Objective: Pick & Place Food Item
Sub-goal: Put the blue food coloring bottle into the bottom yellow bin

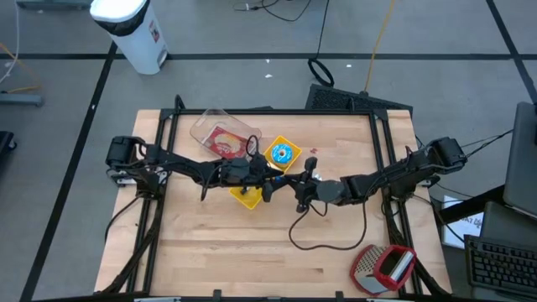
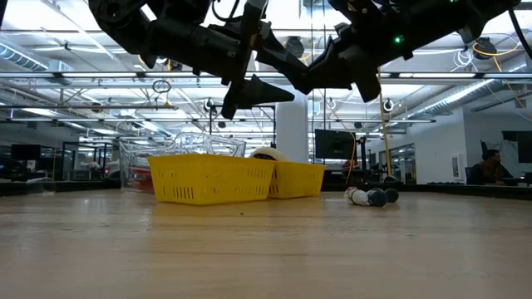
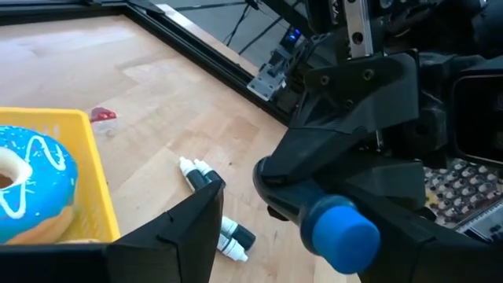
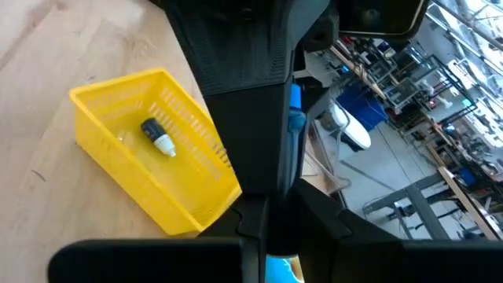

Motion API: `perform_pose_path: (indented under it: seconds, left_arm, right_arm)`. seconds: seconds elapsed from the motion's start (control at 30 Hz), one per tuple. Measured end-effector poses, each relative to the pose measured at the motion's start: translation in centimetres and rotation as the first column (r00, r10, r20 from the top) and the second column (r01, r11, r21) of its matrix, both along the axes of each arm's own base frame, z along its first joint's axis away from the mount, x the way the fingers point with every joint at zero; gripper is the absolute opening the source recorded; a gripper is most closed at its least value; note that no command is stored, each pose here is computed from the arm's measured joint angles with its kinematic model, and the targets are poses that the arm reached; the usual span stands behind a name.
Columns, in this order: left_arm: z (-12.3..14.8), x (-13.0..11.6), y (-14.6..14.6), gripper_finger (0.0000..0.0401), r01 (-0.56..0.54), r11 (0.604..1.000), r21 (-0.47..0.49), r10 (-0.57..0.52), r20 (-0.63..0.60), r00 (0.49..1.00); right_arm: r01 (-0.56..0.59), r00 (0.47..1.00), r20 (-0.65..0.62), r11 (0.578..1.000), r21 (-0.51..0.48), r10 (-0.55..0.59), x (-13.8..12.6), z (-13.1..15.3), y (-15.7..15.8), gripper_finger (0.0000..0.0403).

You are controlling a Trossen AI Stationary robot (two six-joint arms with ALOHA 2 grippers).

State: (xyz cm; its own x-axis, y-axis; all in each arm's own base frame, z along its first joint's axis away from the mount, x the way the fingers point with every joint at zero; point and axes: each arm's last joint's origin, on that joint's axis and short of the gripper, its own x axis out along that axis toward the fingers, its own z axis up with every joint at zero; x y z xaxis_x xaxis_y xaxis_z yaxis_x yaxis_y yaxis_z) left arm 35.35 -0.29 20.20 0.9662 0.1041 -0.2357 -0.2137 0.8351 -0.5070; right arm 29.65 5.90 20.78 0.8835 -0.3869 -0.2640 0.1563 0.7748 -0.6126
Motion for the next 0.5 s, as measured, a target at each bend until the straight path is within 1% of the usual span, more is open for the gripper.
perform_pose_path:
  seconds: [0.1, 0.37, 0.5]
  left_arm:
    - [0.01, 0.00, 0.09, 0.0217, -0.002, 1.000, -0.001, 0.002, 0.001, 1.000]
    - [0.06, 0.01, 0.19, 0.0102, -0.013, 1.000, -0.005, 0.013, 0.006, 1.000]
    - [0.04, 0.00, 0.24, 0.0062, -0.012, 1.000, 0.027, 0.012, 0.001, 1.000]
  right_arm:
    - [-0.001, 1.000, -0.001, 1.000, 0.000, 0.001, 0.00, 0.00, 0.00, 0.0028]
    - [0.006, 1.000, 0.004, 1.000, 0.023, -0.006, -0.01, -0.08, -0.01, 0.0032]
    - [0.010, 1.000, 0.005, 0.999, 0.030, -0.011, -0.03, -0.13, -0.02, 0.0037]
